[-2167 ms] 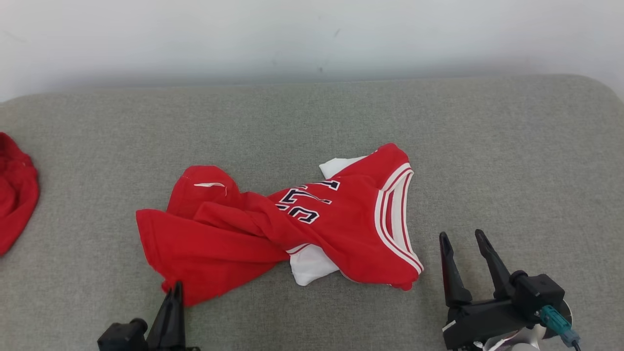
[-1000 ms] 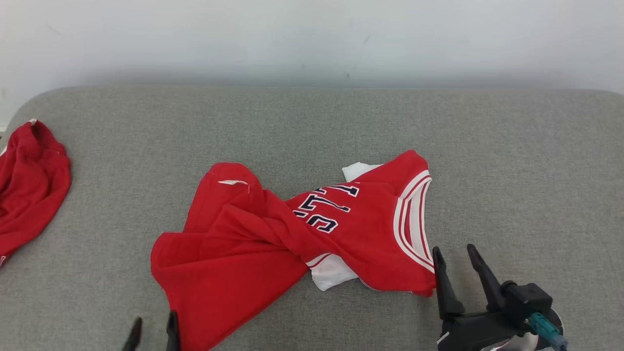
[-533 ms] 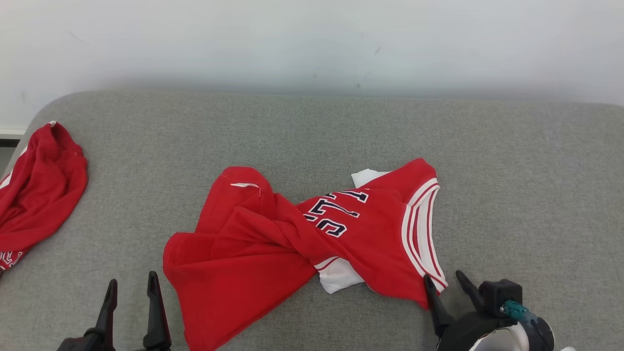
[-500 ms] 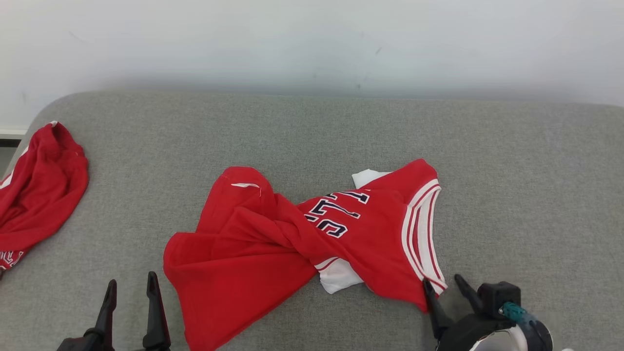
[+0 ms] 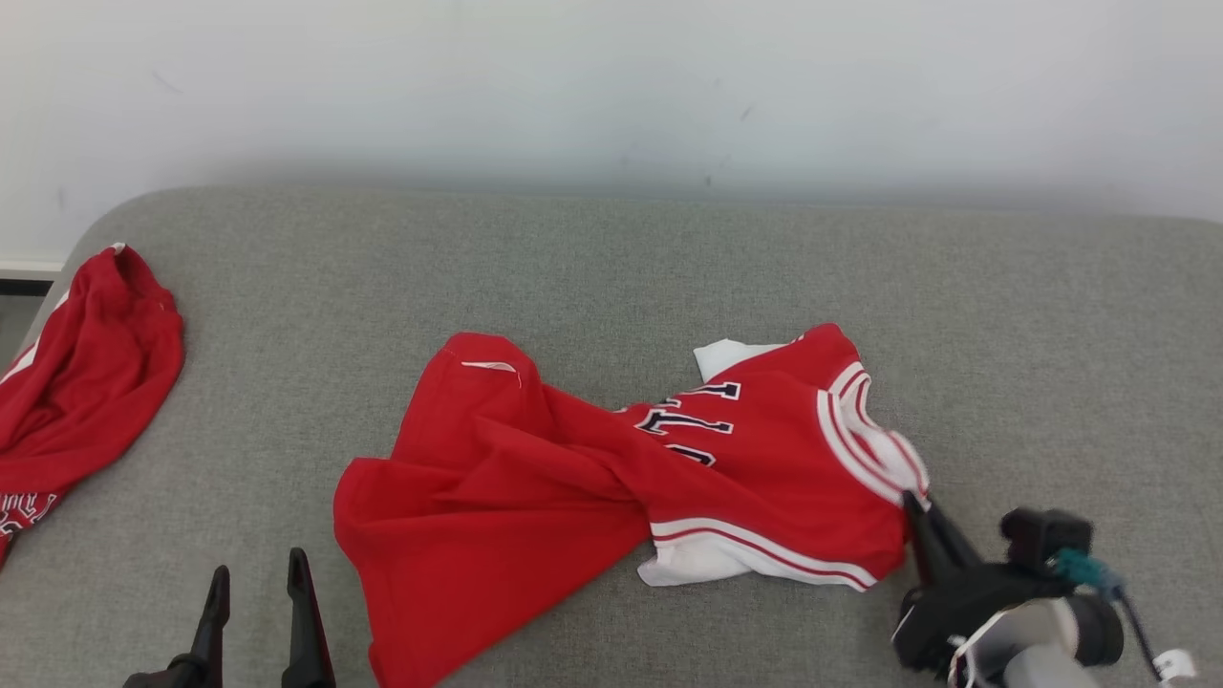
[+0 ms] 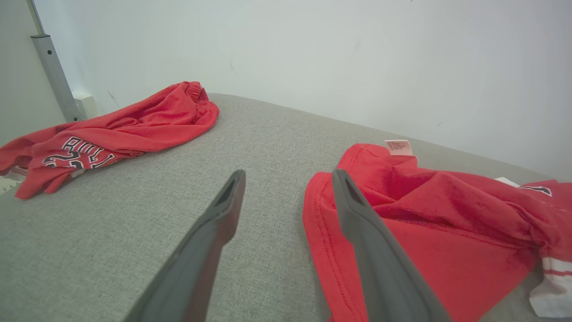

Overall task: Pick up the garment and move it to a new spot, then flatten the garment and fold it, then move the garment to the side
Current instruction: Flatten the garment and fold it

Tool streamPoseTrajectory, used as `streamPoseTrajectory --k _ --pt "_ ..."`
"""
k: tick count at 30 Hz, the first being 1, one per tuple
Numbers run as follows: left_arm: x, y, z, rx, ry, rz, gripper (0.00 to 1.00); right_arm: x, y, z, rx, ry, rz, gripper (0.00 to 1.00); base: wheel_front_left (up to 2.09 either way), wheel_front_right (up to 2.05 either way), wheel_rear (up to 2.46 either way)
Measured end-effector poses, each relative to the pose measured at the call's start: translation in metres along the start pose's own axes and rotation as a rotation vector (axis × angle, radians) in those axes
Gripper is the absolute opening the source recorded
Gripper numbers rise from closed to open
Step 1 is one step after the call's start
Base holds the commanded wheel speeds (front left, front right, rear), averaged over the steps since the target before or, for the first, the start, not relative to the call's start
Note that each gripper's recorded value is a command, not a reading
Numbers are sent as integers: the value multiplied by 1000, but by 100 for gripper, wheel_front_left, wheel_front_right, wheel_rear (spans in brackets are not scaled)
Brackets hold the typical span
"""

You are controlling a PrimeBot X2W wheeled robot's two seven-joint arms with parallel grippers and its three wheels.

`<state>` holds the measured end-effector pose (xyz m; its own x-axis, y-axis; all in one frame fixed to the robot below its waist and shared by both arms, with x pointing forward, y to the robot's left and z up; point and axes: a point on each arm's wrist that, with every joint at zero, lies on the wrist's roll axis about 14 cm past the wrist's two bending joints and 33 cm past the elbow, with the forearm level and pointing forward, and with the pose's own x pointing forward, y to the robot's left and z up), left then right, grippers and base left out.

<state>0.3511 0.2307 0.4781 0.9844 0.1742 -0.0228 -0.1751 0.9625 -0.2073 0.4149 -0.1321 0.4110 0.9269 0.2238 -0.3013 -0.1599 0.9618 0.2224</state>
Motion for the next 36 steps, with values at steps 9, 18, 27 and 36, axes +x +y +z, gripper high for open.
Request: streamPoseTrajectory --k 9,18,27,36 --pt "-8 -3 -4 -6 9 -16 100 0 -64 109 -32 -203 -94 0 0 0 0" --pt "-17 0 -12 -17 32 -11 100 6 -82 129 -96 -149 -125 0 0 0 0" --pt "-12 -2 -16 -15 44 -15 100 18 -86 134 -182 -215 -146 100 0 0 0" --pt "-7 -14 -20 -18 55 -49 100 3 -75 158 -265 -393 -131 100 0 0 0"
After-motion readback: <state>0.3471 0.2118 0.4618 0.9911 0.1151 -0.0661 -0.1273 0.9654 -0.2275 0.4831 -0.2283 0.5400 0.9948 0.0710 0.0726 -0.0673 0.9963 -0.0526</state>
